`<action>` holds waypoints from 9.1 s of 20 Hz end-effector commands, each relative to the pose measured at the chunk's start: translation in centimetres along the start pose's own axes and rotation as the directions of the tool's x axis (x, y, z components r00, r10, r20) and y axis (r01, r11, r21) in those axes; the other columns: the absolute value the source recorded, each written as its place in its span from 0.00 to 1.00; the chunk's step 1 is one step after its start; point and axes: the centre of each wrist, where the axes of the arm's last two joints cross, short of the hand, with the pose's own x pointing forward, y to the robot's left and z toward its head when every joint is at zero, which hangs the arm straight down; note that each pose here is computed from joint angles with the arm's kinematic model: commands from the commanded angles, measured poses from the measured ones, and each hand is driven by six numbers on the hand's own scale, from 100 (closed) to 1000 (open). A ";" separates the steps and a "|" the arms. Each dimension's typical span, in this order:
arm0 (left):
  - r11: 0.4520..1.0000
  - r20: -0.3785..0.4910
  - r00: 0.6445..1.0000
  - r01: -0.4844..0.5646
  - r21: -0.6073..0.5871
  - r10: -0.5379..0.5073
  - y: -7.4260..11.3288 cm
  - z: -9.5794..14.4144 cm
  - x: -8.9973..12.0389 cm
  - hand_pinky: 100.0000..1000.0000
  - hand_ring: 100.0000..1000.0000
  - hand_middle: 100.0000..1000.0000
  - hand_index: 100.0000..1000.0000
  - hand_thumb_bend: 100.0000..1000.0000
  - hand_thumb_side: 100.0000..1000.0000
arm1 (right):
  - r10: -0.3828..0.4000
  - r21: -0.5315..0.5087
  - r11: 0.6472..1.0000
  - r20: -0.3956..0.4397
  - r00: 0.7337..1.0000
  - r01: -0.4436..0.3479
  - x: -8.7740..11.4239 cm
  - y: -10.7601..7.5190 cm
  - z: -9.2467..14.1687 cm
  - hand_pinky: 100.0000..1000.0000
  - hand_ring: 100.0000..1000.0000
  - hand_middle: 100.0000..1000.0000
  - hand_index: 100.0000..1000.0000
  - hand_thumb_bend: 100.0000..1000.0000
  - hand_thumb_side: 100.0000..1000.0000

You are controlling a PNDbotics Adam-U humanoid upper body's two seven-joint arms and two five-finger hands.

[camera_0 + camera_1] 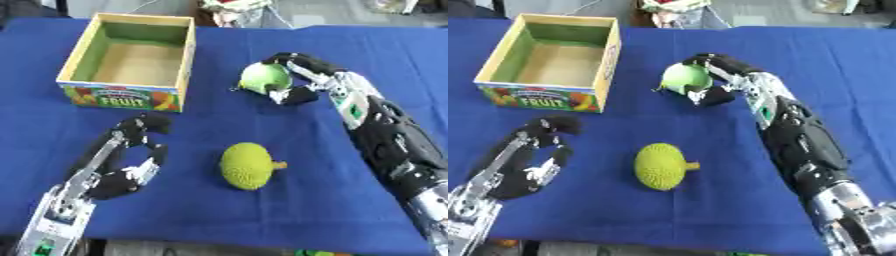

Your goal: Pick up objects on the table and place them in the box.

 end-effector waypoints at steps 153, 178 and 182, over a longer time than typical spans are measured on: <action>0.991 -0.051 0.997 0.067 0.120 -0.062 1.8 1.2 -0.2 0.50 0.75 0.74 0.84 0.13 0.48 | 0.120 0.106 0.974 0.502 0.856 -0.199 8.6 -3.2 8.9 0.89 0.90 0.80 0.94 0.00 0.65; 0.991 -0.045 0.997 0.068 0.115 -0.063 1.8 1.0 -0.1 0.50 0.75 0.73 0.84 0.14 0.48 | -0.038 0.430 0.887 0.431 0.902 -0.168 6.3 -0.5 7.7 0.89 0.91 0.81 0.90 0.00 0.79; 0.991 -0.046 0.997 0.066 0.115 -0.061 1.8 1.1 -0.1 0.50 0.75 0.73 0.84 0.14 0.48 | -0.001 0.409 0.890 0.442 0.897 -0.201 6.4 -0.1 7.4 0.89 0.91 0.81 0.89 0.00 0.71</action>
